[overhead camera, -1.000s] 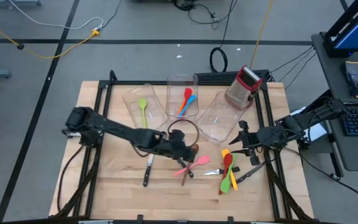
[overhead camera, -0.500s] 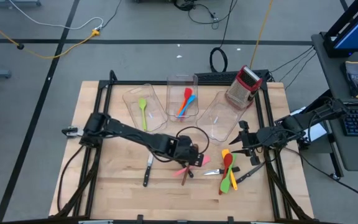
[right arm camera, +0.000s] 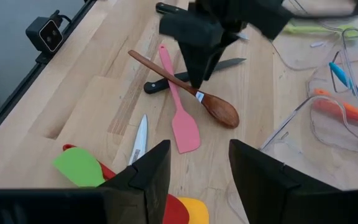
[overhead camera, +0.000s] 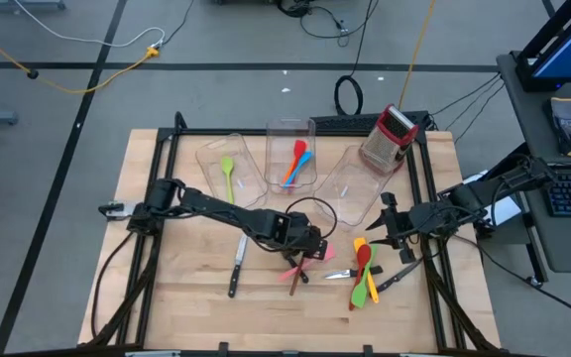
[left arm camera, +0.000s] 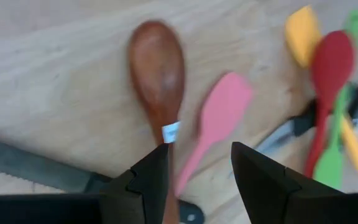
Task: Pick & Place Kitchen Items
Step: Put the brown serving spoon in the left bin
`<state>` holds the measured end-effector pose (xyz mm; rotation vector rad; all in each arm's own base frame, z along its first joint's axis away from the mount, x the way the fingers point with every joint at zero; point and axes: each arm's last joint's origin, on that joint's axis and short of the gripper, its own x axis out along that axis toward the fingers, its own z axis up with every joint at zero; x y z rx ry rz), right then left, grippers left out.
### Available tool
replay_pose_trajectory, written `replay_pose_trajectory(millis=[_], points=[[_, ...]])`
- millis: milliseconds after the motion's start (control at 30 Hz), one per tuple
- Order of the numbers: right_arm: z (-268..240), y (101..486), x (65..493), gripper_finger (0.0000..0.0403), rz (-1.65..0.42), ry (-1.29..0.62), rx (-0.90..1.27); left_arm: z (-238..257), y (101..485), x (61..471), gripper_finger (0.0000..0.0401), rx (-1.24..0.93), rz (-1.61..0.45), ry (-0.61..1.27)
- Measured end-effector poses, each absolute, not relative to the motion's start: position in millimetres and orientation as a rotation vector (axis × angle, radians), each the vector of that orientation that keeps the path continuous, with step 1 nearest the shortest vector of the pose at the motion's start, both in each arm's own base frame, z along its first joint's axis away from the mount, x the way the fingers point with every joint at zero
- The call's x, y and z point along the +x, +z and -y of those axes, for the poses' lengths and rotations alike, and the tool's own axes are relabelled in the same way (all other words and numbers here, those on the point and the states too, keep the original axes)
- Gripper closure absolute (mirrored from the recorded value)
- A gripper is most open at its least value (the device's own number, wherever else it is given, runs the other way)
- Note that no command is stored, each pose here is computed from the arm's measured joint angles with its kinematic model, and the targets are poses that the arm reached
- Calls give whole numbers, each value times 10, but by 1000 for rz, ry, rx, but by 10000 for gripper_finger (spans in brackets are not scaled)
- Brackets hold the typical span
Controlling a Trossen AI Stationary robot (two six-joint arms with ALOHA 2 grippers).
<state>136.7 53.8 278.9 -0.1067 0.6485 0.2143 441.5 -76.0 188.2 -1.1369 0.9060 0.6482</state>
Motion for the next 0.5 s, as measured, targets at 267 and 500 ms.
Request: replay_pose_trajectory(millis=[267,500], points=[[-537,2786,1365,248,-652,217,-117,765,1769,4447,227,-1140,-917,663],[-537,2787,1366,248,-649,221,-129,772,1696,4451,227,-1150,-950,662]])
